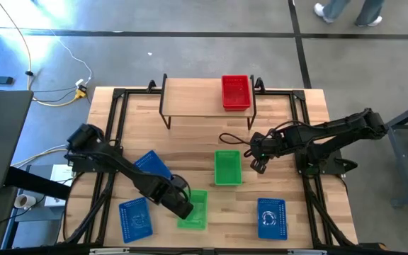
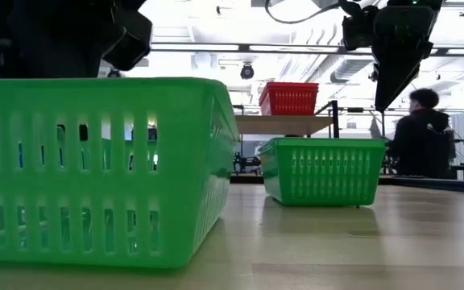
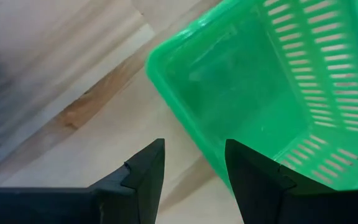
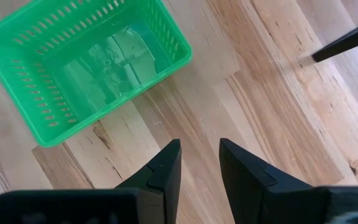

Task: Stack baskets on shelf by color
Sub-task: Stack the bottom green basket on the top of the stacked green baskets

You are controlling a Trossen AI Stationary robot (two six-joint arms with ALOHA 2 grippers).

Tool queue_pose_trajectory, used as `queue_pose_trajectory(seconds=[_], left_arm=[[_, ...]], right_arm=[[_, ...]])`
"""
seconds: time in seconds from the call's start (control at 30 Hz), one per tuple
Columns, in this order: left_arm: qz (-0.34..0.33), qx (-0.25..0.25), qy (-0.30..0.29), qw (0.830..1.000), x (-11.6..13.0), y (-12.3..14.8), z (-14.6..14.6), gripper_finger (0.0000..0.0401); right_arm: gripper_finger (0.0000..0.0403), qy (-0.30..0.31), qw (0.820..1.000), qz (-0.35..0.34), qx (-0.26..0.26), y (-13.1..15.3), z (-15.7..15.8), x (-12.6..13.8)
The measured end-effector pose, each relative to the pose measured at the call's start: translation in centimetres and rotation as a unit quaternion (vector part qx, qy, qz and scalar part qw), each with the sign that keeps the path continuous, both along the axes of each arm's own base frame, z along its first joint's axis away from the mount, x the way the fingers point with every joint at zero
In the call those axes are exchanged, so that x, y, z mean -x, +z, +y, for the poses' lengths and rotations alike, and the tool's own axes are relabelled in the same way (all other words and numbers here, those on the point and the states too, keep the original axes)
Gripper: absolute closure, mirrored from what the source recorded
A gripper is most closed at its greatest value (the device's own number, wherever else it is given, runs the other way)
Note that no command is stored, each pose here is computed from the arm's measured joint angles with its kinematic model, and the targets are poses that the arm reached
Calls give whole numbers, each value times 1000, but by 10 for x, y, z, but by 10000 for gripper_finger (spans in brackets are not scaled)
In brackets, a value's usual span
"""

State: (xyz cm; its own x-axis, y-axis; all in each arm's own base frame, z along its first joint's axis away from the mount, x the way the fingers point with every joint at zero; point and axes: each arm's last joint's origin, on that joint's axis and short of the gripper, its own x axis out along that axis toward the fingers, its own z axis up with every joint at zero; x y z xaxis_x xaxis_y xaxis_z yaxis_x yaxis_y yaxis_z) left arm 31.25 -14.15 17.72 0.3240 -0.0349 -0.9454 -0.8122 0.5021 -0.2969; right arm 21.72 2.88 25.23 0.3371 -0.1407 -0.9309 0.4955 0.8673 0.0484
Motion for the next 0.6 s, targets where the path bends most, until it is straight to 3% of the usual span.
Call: queue_pose_trajectory(seconds=[0.27, 0.6], left_arm=[[12, 0, 3, 1000, -4, -12, -2, 253], [4, -37, -15, 999, -5, -16, -1, 366]], right_arm=[[305, 0, 1000, -1, -1, 0, 0, 0], [305, 0, 1000, -2, -1, 0, 0, 0]])
